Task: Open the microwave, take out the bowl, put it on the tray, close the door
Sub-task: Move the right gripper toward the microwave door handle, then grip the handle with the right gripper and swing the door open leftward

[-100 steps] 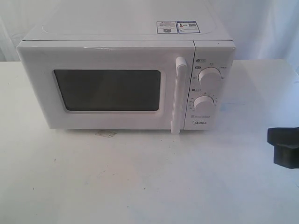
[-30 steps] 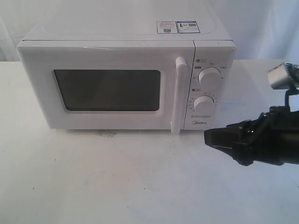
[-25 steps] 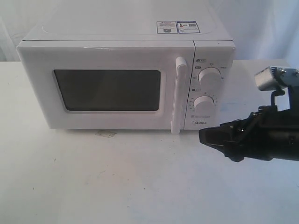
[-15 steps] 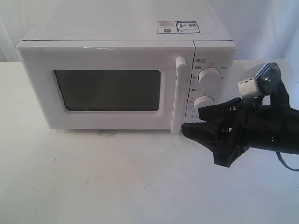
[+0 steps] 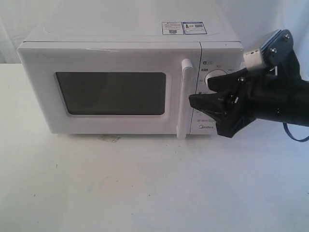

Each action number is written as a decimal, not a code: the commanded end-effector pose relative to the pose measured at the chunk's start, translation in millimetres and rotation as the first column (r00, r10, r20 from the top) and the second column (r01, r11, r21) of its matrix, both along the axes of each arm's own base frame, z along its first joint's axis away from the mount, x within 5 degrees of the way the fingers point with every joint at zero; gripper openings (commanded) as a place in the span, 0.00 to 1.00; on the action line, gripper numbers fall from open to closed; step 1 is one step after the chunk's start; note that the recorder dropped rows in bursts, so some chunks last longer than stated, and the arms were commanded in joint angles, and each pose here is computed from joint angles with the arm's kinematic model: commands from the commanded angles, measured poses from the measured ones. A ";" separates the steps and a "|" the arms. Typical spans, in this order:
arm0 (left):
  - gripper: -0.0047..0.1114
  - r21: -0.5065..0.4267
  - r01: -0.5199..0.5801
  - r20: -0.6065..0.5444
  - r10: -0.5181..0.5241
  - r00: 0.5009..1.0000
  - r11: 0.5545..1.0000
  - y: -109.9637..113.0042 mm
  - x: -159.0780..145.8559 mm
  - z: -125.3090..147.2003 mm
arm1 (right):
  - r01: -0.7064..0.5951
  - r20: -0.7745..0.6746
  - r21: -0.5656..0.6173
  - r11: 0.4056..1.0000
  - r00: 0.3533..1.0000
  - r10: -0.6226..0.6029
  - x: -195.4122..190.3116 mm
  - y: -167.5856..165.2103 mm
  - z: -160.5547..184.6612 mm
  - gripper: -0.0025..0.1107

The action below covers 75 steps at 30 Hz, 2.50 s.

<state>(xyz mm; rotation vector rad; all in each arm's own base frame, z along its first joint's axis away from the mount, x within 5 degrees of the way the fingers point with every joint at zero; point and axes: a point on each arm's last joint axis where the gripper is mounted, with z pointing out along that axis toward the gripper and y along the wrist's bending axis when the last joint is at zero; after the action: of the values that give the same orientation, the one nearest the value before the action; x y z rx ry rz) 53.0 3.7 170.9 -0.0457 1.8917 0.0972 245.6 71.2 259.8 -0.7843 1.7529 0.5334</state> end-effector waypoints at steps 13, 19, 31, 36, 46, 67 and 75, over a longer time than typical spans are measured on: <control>0.04 -0.012 -0.003 0.007 0.003 1.000 1.000 -0.1 0.0 -0.5 | 0.055 -0.033 -0.094 0.994 0.998 -0.058 51.4 16.6 -9.4 0.53; 0.04 -0.012 -0.003 0.007 0.003 1.000 1.000 -0.1 0.0 -0.5 | -0.010 -0.049 -0.052 0.999 0.999 0.008 66.2 24.4 -14.9 0.53; 0.04 -0.012 -0.003 0.007 0.003 1.000 1.000 -0.1 0.0 -0.5 | -0.096 -0.084 0.008 0.995 0.992 0.096 71.3 32.5 -26.6 0.20; 0.04 -0.012 -0.003 0.007 0.003 1.000 1.000 -0.1 0.0 -0.5 | -0.095 -0.073 -0.009 0.995 0.993 0.094 71.7 31.9 -27.0 0.02; 0.04 -0.012 -0.003 0.007 0.003 1.000 1.000 -0.1 0.0 -0.5 | -0.469 -0.021 -0.034 0.883 0.883 0.468 49.1 47.1 -16.7 0.02; 0.04 -0.012 -0.003 0.007 0.003 1.000 1.000 -0.1 0.0 -0.5 | -0.288 -0.245 0.079 0.954 0.923 0.299 57.2 43.0 -19.3 0.12; 0.04 -0.012 -0.003 0.007 0.003 1.000 1.000 -0.1 0.0 -0.5 | -0.316 -0.330 0.102 0.943 0.884 0.332 44.0 42.9 -10.9 0.52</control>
<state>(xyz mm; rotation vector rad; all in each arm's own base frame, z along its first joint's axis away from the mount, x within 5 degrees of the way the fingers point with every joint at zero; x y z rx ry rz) 53.1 3.7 171.1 -0.0458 1.8899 0.0975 303.4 107.5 243.2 -0.9507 1.9178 0.8568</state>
